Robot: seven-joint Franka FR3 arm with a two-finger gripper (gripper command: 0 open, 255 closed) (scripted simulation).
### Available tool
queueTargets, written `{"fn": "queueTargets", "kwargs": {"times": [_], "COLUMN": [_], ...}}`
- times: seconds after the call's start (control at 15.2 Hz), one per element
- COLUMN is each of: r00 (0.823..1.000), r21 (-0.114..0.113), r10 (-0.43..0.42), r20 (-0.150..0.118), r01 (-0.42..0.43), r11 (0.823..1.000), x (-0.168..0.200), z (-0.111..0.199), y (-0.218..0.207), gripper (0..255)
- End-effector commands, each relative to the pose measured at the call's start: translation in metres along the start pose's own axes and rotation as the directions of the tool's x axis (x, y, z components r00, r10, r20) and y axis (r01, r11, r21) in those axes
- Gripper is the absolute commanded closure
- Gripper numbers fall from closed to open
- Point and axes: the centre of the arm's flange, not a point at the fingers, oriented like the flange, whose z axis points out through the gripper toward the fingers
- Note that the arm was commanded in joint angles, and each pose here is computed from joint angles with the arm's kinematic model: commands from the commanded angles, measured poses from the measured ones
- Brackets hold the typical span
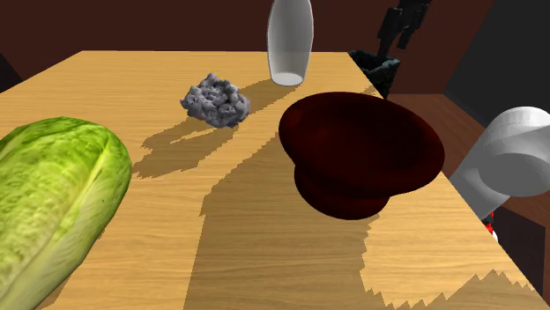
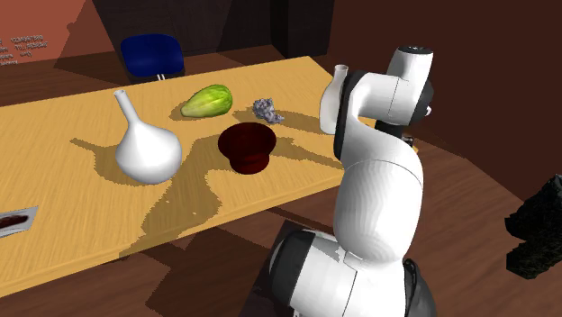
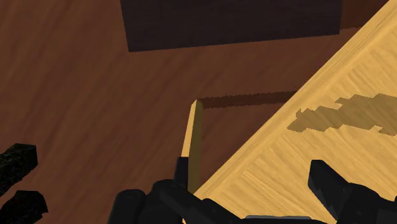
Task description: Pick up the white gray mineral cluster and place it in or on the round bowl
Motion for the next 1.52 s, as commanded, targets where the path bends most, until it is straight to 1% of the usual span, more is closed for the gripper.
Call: {"fn": "queueTargets", "kwargs": {"times": [0.0, 0.13, 0.33, 0.53, 0.73, 0.86, 1.06, 1.25, 1.45], "r00": [1.0, 0.998, 0.988, 0.969, 0.941, 0.918, 0.876, 0.827, 0.77], "r21": [0.0, 0.004, 0.008, 0.011, 0.013, 0.013, 0.012, 0.01, 0.007], "r10": [0.0, -0.062, -0.155, -0.246, -0.335, -0.393, -0.476, -0.555, -0.629], "r20": [0.0, -0.009, -0.023, -0.037, -0.051, -0.06, -0.075, -0.089, -0.103], "r01": [0.0, 0.062, 0.155, 0.247, 0.336, 0.394, 0.478, 0.558, 0.633], "r11": [1.0, 0.998, 0.988, 0.969, 0.942, 0.919, 0.878, 0.83, 0.774], "x": [0.0, 0.014, 0.032, 0.047, 0.059, 0.065, 0.071, 0.073, 0.072], "z": [0.0, -0.001, -0.003, -0.006, -0.009, -0.011, -0.015, -0.018, -0.022], "y": [0.0, -0.021, -0.054, -0.088, -0.124, -0.148, -0.185, -0.223, -0.26], "gripper": [0, 0, 0, 0, 0, 0, 0, 0, 0]}}
